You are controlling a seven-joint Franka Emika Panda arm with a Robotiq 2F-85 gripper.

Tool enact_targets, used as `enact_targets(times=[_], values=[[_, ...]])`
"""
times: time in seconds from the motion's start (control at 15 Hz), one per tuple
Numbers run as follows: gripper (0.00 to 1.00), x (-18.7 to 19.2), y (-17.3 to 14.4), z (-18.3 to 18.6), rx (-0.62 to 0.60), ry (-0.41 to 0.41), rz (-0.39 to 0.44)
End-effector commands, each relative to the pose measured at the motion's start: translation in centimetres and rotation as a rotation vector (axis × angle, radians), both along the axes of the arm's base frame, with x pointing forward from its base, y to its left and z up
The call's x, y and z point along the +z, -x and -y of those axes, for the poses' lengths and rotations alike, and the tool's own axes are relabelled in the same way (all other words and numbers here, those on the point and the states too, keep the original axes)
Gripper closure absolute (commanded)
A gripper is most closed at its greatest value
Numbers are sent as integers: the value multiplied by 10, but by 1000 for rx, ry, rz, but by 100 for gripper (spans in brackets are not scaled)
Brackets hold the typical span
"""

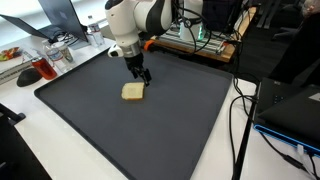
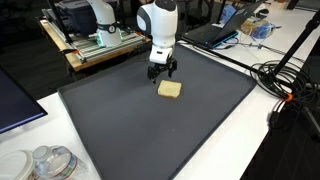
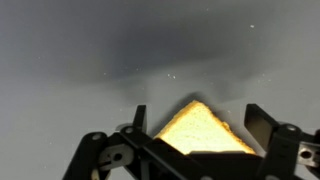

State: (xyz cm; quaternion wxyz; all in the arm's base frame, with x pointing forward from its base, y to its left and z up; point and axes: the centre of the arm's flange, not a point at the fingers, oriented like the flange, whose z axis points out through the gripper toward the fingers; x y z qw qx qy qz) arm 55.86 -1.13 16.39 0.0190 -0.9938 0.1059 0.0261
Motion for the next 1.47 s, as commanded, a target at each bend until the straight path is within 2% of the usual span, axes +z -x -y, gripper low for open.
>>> enact_targets(times=[0.0, 0.47, 0.53, 0.6, 0.73, 1.4], values=[[0, -13, -15, 2, -6, 12, 9], [0, -26, -27, 5, 0, 27, 8], [6, -26, -28, 4, 3, 31, 9], [28, -25, -29, 4, 6, 36, 10], [32, -23, -31, 4, 12, 46, 11], [99, -10, -38, -8, 56, 80, 17]])
